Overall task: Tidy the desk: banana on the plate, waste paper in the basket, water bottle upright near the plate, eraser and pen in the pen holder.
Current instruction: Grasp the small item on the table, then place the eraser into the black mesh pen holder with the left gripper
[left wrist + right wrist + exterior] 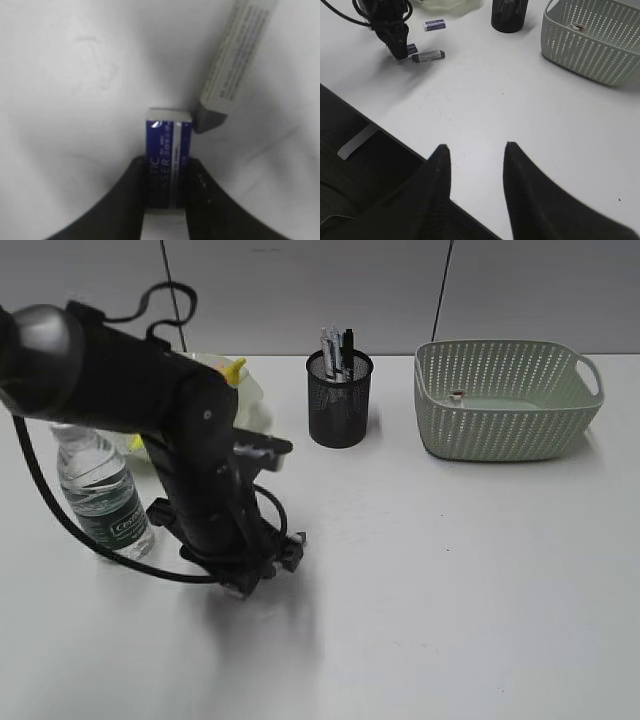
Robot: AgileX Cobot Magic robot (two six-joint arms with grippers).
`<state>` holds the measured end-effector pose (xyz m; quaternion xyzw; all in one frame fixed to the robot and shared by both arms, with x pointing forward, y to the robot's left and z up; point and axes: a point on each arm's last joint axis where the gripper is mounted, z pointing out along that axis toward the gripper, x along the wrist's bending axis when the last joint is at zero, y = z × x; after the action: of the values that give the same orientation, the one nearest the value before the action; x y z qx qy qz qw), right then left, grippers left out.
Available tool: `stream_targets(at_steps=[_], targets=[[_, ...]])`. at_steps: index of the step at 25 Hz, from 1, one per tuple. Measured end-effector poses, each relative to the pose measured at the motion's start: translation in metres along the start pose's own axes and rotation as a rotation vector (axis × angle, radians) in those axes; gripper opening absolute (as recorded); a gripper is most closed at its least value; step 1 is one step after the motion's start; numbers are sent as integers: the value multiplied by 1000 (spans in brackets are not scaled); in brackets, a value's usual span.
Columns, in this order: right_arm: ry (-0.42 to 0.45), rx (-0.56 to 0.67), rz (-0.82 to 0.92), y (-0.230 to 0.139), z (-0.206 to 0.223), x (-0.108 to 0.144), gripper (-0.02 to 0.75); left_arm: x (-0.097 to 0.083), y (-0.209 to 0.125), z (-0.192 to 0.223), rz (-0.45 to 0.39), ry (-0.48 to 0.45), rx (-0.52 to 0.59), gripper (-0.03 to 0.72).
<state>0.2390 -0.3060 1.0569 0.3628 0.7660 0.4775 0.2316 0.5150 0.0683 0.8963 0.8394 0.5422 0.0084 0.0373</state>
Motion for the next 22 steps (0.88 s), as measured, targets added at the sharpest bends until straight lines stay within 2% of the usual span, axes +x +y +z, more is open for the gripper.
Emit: stream_targets(at_steps=[2, 4, 8, 11, 16, 19, 22], targets=[[0, 0, 0, 0, 0, 0, 295, -4, 4, -17, -24, -41, -47, 176], [0, 0, 0, 0, 0, 0, 295, -8, 11, -42, -38, -84, -140, 176], [0, 0, 0, 0, 0, 0, 295, -14, 31, -91, -45, -172, -431, 176], [0, 0, 0, 0, 0, 0, 295, -18, 50, -110, -53, -238, -677, 176], [0, 0, 0, 0, 0, 0, 294, -22, 77, -116, -75, -325, -1014, 176], [0, 0, 0, 0, 0, 0, 294, -22, 89, -102, -108, -350, -1110, 176], [0, 0, 0, 0, 0, 0, 294, -16, 98, -79, -135, -341, -1137, 176]])
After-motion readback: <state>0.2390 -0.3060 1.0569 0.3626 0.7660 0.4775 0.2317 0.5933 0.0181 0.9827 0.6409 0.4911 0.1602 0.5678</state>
